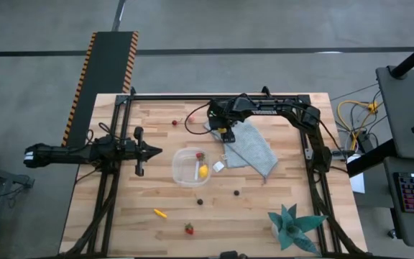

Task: Pick and placing Produce into tupperware
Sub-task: Put the yellow lemon into the transparent bin

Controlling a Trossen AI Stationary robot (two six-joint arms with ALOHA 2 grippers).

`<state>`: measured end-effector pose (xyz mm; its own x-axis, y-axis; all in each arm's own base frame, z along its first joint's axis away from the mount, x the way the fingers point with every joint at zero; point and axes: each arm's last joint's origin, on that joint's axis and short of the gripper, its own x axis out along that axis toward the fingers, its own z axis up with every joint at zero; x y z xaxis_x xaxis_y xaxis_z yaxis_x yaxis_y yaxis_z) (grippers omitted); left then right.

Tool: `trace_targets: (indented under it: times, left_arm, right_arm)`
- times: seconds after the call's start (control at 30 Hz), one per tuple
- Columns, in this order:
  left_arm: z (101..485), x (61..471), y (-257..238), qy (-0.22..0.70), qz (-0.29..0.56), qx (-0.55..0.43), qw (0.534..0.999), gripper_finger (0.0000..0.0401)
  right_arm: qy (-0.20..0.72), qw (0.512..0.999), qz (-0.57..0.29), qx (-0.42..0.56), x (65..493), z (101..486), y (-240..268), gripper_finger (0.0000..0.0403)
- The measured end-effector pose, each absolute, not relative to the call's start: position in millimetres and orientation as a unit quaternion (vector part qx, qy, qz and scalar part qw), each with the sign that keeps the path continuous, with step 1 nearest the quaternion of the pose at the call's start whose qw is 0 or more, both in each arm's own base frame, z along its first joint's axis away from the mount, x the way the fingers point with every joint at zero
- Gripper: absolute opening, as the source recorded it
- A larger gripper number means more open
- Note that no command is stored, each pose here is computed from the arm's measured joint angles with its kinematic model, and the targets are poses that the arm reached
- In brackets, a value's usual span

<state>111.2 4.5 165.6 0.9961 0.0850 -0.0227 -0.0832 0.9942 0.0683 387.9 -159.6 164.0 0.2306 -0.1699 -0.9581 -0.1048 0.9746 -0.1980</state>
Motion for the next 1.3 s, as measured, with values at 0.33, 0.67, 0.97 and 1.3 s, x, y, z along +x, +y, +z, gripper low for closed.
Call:
trace_targets:
  times: [0.33,0.67,0.97,1.3]
  left_arm:
    - [165.6,111.2,4.5,0.013,0.042,0.033,0.998,0.0]
    - [165.5,111.2,4.5,0.013,0.042,0.033,0.998,0.0]
    - [165.0,111.6,4.5,0.016,0.042,0.032,0.998,0.0]
    - [164.2,112.1,4.5,0.021,0.042,0.032,0.998,0.0]
  right_arm:
    - [0.61,0.786,-0.019,-0.103,389.0,163.8,-162.2,0.0327]
    - [0.612,0.785,-0.021,-0.096,388.6,162.4,-161.8,0.0326]
    - [0.622,0.778,-0.018,-0.087,385.7,160.3,-160.5,0.0295]
    - [0.614,0.786,-0.007,-0.069,386.5,160.4,-159.2,0.0187]
